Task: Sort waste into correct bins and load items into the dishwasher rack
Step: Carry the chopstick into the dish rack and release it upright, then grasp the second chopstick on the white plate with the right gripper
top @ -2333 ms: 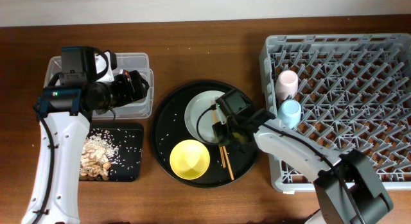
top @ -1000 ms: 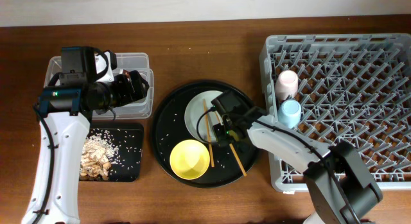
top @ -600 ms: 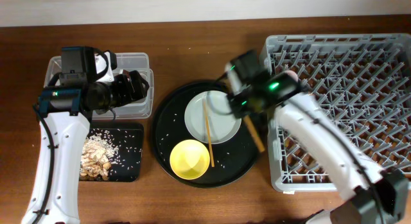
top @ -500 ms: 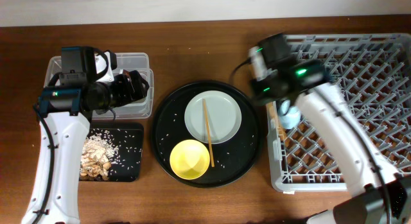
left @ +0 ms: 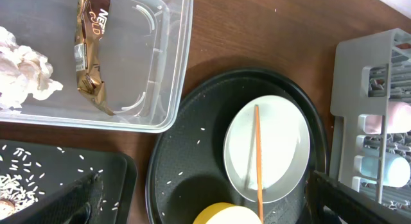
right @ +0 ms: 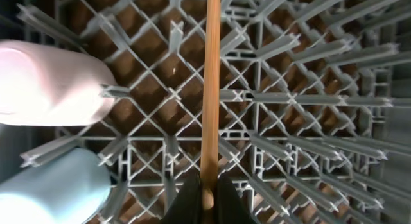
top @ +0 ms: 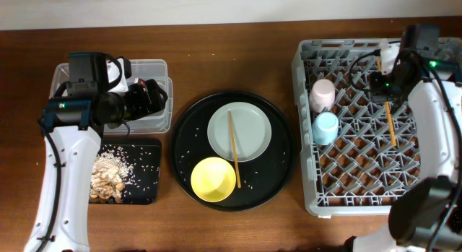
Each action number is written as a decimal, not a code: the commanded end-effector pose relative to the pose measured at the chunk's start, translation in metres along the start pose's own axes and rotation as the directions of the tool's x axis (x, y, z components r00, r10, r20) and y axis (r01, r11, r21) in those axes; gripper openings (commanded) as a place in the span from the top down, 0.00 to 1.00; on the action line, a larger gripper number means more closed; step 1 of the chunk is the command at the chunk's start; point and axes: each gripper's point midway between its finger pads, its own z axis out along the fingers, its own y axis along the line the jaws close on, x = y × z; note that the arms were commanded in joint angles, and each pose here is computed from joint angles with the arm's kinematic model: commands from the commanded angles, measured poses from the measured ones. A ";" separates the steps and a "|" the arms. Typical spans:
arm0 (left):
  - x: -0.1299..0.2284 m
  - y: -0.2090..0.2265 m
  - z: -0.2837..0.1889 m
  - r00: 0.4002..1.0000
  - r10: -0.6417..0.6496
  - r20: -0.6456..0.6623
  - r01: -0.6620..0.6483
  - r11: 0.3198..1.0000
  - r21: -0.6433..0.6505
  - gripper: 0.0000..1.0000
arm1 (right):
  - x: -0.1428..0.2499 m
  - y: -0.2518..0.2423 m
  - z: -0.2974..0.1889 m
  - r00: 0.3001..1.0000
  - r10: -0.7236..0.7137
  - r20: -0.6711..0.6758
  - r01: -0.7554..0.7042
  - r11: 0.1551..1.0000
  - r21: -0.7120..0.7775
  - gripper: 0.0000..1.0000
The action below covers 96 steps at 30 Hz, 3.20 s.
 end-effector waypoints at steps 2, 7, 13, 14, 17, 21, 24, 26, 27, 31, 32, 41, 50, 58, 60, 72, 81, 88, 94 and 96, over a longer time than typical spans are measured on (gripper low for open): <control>0.001 0.004 0.003 1.000 0.001 -0.008 -0.002 1.000 -0.011 0.01 | -0.004 -0.002 0.025 1.000 -0.031 -0.008 0.030 0.999 -0.043 0.96; 0.001 0.004 0.003 1.000 0.002 -0.008 -0.002 1.000 -0.011 0.01 | 0.000 0.000 0.047 0.999 -0.033 -0.040 0.031 0.998 -0.054 0.95; 0.001 0.004 0.003 1.000 0.002 -0.008 -0.002 1.000 -0.010 0.01 | -0.001 0.000 0.054 0.999 -0.032 -0.043 0.030 0.998 -0.054 0.53; 0.001 0.004 0.003 1.000 0.002 -0.008 -0.002 1.000 -0.011 0.01 | -0.001 0.000 0.054 0.999 -0.032 -0.041 0.030 0.998 -0.054 0.53; 0.001 0.004 0.003 1.000 0.001 -0.008 -0.002 1.000 -0.011 0.01 | -0.002 0.000 0.053 0.999 -0.028 -0.040 0.025 0.998 -0.054 0.52; 0.001 0.004 0.003 1.000 0.001 -0.008 -0.002 1.000 -0.011 0.01 | -0.017 0.008 0.030 0.994 0.111 0.001 -0.111 0.991 -0.070 0.52; 0.001 0.004 0.003 1.000 0.002 -0.008 -0.002 1.000 -0.011 0.01 | -0.037 0.056 -0.014 0.990 0.134 0.032 -0.121 0.956 -0.268 0.52; 0.001 0.004 0.003 1.000 0.001 -0.008 -0.002 1.000 -0.011 0.01 | -0.040 0.091 -0.046 0.995 0.096 0.017 -0.084 0.934 -0.348 0.48; 0.001 0.004 0.003 1.000 0.002 -0.008 -0.002 1.000 -0.011 0.01 | -0.039 0.108 -0.057 0.998 0.066 0.005 -0.060 0.929 -0.364 0.47; 0.001 0.004 0.003 1.000 0.002 -0.008 -0.002 1.000 -0.011 0.01 | -0.026 0.184 -0.080 0.999 -0.027 -0.042 0.005 0.890 -0.456 0.33; 0.001 0.004 0.003 1.000 0.002 -0.008 -0.002 1.000 -0.011 0.01 | -0.023 0.199 -0.084 0.998 -0.028 -0.058 -0.003 0.879 -0.477 0.28; 0.001 0.004 0.003 1.000 0.001 -0.008 -0.002 1.000 -0.011 0.01 | 0.005 0.315 -0.106 0.987 -0.085 -0.134 -0.002 0.839 -0.544 0.52; 0.001 0.004 0.003 1.000 0.002 -0.008 -0.002 1.000 -0.011 0.01 | 0.030 0.357 -0.065 0.980 -0.139 -0.143 0.087 0.943 -0.321 0.55; 0.001 0.004 0.003 1.000 0.002 -0.008 -0.002 1.000 -0.011 0.01 | 0.057 0.381 -0.011 0.945 -0.203 -0.258 0.129 0.952 -0.277 0.56; 0.001 0.004 0.003 1.000 0.002 -0.008 -0.002 1.000 -0.011 0.01 | 0.064 0.384 0.004 0.934 -0.210 -0.287 0.133 0.955 -0.266 0.56; 0.001 0.004 0.003 1.000 0.001 -0.008 -0.002 1.000 -0.011 0.01 | 0.089 0.391 0.053 0.894 -0.231 -0.384 0.151 0.962 -0.226 0.75; 0.001 0.004 0.003 1.000 0.002 -0.008 -0.002 1.000 -0.011 0.01 | 0.100 0.387 0.058 0.881 -0.235 -0.411 0.157 0.964 -0.215 0.89; 0.001 0.004 0.003 1.000 0.002 -0.008 -0.002 1.000 -0.011 0.01 | 0.096 0.386 0.051 0.883 -0.233 -0.408 0.153 0.964 -0.219 0.96; 0.001 0.004 0.003 1.000 0.001 -0.008 -0.002 1.000 -0.011 0.01 | 0.053 0.367 0.000 0.902 -0.275 -0.332 0.192 0.946 -0.262 0.96; 0.001 0.004 0.003 1.000 0.002 -0.008 -0.002 1.000 -0.011 0.01 | 0.031 0.351 -0.022 0.916 -0.276 -0.290 0.199 0.943 -0.267 0.96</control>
